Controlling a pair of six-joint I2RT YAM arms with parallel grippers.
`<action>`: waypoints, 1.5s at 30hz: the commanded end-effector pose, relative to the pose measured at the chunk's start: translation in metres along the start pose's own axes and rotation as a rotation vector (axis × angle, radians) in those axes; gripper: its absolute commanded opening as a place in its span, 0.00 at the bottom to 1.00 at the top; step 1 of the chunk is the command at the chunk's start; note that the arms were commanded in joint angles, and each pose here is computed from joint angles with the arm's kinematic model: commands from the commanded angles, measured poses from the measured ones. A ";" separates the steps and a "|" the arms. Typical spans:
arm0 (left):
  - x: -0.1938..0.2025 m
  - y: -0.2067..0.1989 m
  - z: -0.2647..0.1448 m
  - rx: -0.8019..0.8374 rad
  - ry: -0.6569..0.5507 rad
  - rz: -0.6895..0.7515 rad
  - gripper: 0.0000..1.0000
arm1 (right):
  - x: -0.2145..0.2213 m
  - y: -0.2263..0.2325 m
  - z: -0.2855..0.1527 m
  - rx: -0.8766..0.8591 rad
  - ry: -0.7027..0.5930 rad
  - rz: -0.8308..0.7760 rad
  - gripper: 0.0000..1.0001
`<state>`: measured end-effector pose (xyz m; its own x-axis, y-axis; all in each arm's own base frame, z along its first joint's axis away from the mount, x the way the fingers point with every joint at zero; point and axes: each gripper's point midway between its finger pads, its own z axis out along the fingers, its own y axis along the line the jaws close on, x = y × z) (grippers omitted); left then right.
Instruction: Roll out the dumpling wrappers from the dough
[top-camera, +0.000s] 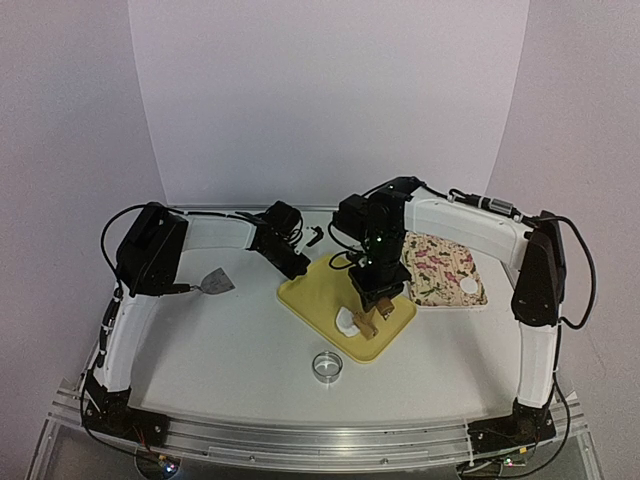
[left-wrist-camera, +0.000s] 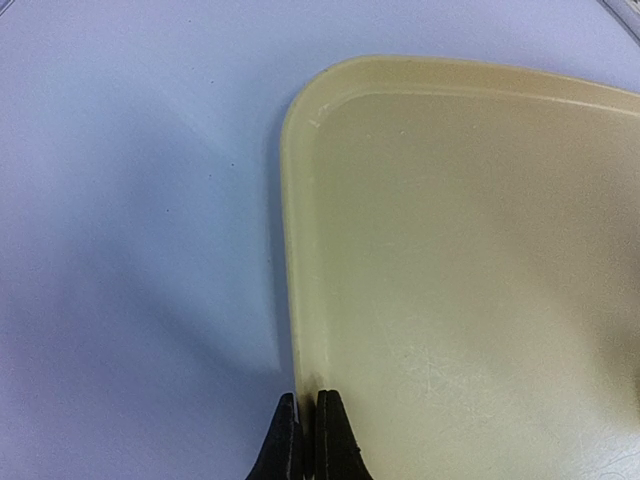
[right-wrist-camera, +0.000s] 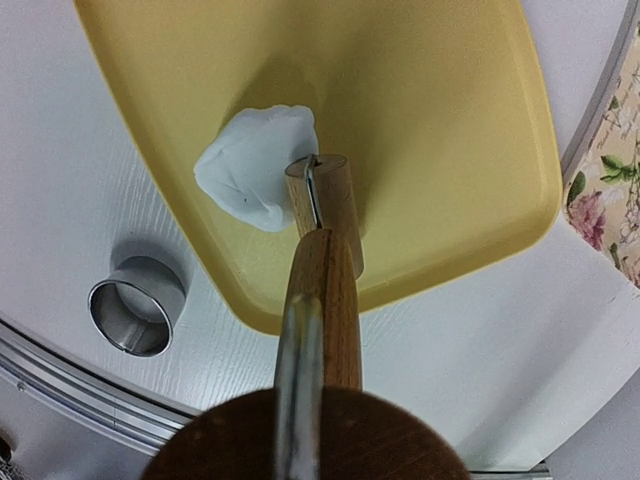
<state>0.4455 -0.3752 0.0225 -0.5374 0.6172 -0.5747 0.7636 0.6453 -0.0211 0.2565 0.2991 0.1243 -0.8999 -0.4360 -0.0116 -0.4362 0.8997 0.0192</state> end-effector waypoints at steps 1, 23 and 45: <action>0.034 -0.002 0.006 0.007 0.105 -0.017 0.00 | 0.046 0.002 0.012 0.025 0.195 -0.002 0.00; 0.041 -0.003 0.004 0.005 0.104 -0.024 0.00 | 0.030 -0.096 -0.010 0.255 0.153 0.214 0.00; 0.042 -0.006 0.006 0.021 0.103 -0.062 0.00 | 0.033 0.001 -0.066 -0.002 0.065 0.076 0.00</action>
<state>0.4450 -0.3751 0.0227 -0.5468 0.5870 -0.5970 0.7483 0.6625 -0.0340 0.2649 0.3391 0.1912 -0.9113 -0.3725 -0.1757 -0.3992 0.9037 0.1548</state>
